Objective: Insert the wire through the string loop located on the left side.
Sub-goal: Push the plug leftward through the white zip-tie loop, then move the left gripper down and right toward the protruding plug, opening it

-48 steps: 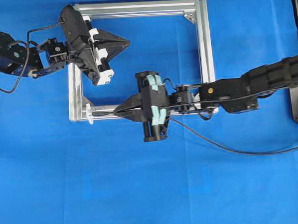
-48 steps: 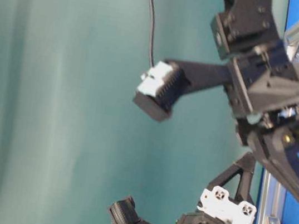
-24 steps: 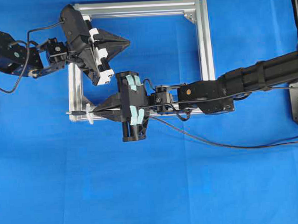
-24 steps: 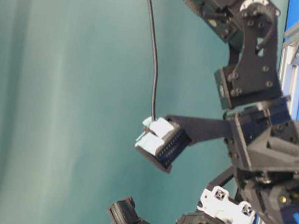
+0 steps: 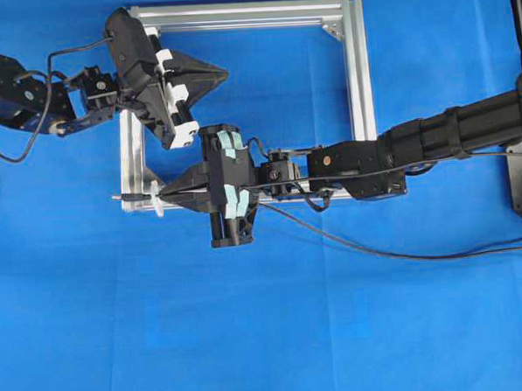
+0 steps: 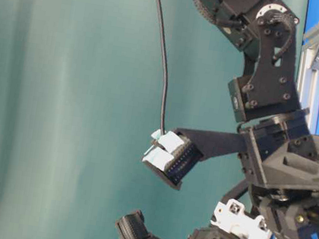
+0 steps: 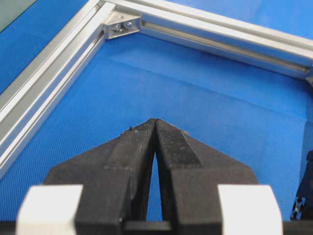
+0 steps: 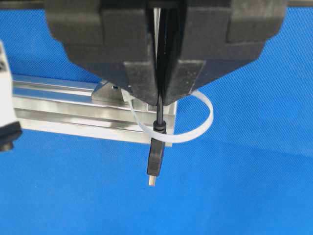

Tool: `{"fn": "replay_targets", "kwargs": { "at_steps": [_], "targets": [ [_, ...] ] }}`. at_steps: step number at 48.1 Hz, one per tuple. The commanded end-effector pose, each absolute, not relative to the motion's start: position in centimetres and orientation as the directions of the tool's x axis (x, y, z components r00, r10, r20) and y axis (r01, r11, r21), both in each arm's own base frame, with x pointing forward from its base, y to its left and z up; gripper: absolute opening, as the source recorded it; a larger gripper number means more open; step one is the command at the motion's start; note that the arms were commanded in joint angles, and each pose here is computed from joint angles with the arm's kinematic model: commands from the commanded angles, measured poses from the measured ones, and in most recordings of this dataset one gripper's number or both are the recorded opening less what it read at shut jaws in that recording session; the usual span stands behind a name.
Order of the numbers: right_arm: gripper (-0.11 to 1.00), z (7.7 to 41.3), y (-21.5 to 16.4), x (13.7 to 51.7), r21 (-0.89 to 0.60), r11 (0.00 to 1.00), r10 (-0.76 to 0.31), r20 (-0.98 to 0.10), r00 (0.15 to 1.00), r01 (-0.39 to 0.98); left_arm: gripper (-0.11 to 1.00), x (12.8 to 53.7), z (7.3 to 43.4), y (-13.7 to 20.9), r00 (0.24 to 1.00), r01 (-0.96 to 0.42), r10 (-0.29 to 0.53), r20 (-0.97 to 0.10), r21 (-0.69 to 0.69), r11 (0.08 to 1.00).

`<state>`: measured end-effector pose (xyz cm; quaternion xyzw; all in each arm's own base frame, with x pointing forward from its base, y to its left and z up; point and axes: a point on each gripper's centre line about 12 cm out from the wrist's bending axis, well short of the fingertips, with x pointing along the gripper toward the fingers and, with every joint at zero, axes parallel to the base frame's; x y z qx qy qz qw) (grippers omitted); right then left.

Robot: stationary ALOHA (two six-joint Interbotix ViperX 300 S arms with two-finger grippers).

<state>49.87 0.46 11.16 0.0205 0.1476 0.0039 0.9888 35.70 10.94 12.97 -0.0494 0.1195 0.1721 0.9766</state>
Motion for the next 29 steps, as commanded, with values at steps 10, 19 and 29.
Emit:
{"fn": "replay_targets", "kwargs": {
  "at_steps": [10, 19, 29],
  "targets": [
    [0.00, 12.9, 0.3, 50.3, 0.043, 0.999, 0.011, -0.249, 0.968, 0.000, 0.00, 33.1, 14.7, 10.3, 0.920, -0.347, 0.329, -0.213, -0.054, 0.936],
    [0.00, 12.8, 0.3, 50.3, 0.043, 0.999, 0.011, -0.250, 0.968, 0.000, 0.00, 29.4, 14.2, 9.8, 0.907, -0.365, 0.342, -0.244, -0.052, 0.930],
    [0.00, 12.8, 0.3, 50.2, 0.043, 0.999, 0.011, -0.252, 0.968, 0.000, 0.00, 26.0, 14.3, 8.9, 0.904, -0.369, 0.346, -0.252, -0.050, 0.928]
  ]
}}
